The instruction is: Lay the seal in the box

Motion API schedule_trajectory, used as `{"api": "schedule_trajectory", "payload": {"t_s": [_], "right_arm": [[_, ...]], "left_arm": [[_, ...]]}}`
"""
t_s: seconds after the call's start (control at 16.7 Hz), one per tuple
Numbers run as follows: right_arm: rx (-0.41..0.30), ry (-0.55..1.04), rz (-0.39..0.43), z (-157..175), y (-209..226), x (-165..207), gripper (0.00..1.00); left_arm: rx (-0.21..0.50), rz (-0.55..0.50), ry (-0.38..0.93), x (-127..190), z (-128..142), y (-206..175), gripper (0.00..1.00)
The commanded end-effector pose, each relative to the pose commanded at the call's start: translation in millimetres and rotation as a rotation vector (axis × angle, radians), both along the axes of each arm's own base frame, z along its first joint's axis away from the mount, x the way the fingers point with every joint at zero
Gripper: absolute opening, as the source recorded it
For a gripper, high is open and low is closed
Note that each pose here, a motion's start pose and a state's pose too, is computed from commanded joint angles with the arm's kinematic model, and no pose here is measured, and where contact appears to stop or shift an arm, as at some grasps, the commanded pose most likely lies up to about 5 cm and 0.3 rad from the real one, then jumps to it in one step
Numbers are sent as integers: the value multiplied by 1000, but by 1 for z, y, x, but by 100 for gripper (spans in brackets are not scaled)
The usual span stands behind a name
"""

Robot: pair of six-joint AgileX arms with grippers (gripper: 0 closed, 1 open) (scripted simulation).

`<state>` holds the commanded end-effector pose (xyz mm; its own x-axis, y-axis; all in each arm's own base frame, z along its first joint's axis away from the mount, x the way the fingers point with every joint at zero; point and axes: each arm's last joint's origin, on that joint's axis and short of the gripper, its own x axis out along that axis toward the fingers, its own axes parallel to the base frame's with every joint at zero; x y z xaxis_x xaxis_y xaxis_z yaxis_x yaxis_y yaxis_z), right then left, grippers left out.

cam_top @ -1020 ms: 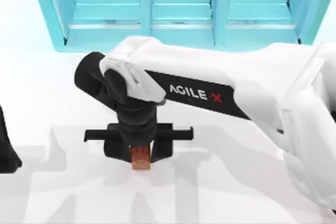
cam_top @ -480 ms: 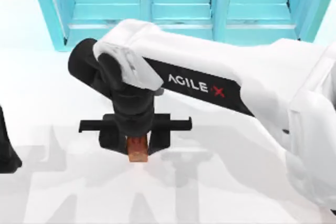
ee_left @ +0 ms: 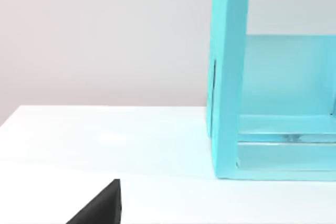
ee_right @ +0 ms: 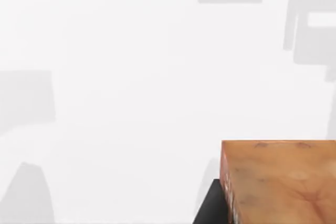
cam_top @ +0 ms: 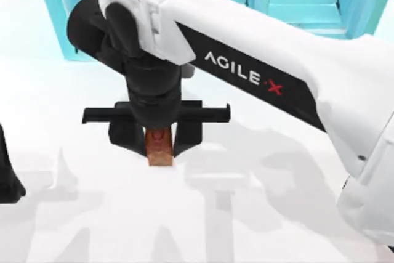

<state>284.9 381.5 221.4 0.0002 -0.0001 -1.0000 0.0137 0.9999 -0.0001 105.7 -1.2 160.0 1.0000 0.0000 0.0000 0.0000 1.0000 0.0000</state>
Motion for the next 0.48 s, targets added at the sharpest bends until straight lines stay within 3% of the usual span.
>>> {"api": "schedule_trajectory", "payload": {"t_s": [0.3, 0.48], "right_arm": [[1, 0, 0, 0, 0, 0, 0], [-6, 6, 0, 3, -23, 19, 0]], "left_arm": [[0, 0, 0, 0, 0, 0, 100], [0, 0, 0, 0, 0, 0, 100]]}}
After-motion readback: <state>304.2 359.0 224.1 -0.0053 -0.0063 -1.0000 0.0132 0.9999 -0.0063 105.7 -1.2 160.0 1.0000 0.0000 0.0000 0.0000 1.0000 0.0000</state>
